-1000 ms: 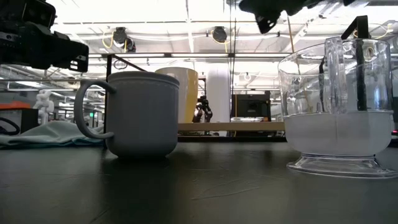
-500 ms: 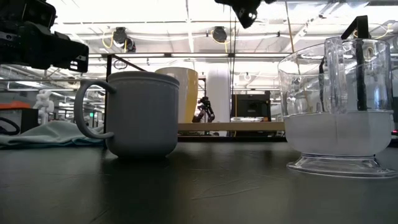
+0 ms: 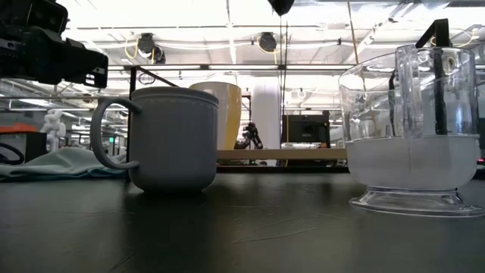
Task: Stack small to large cups/mugs on shelf
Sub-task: Put the gray cup on the shelf
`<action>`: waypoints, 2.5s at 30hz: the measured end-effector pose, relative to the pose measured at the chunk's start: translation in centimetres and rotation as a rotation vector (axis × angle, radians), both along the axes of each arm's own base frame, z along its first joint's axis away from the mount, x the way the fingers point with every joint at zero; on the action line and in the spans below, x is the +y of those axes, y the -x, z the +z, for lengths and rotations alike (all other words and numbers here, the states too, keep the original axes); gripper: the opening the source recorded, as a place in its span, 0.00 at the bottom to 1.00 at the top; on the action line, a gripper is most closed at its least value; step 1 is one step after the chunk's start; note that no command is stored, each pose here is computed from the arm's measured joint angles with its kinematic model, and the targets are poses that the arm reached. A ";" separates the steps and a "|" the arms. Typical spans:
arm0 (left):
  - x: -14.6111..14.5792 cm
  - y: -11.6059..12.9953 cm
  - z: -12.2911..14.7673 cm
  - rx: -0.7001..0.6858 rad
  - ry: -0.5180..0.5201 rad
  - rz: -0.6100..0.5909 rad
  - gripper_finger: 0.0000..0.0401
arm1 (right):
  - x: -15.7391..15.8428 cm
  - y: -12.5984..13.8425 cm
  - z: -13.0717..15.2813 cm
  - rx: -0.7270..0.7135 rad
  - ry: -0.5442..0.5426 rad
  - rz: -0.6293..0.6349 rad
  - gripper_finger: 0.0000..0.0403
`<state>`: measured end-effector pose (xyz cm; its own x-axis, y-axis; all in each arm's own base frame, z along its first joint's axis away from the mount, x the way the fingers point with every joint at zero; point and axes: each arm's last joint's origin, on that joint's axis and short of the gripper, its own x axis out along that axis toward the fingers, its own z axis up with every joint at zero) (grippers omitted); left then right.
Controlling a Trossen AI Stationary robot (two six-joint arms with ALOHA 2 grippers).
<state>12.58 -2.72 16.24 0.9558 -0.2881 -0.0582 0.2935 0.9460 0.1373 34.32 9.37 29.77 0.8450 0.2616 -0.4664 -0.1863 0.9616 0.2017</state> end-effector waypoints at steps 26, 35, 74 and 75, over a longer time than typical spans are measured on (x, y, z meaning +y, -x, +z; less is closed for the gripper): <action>0.0 0.0 0.0 0.005 0.018 0.001 0.08 | -0.3 -4.0 -1.3 0.145 0.215 0.227 0.00; 0.0 0.0 0.0 0.010 0.017 0.001 0.08 | -1.2 -7.4 -2.9 0.278 0.241 0.209 0.00; 0.0 0.1 -0.8 0.078 -0.025 -0.001 0.08 | -1.6 -8.6 -4.0 0.569 0.026 -0.069 0.07; 0.0 0.1 -0.8 0.082 -0.026 -0.001 0.08 | -1.6 -8.5 -4.0 0.571 0.016 -0.059 0.10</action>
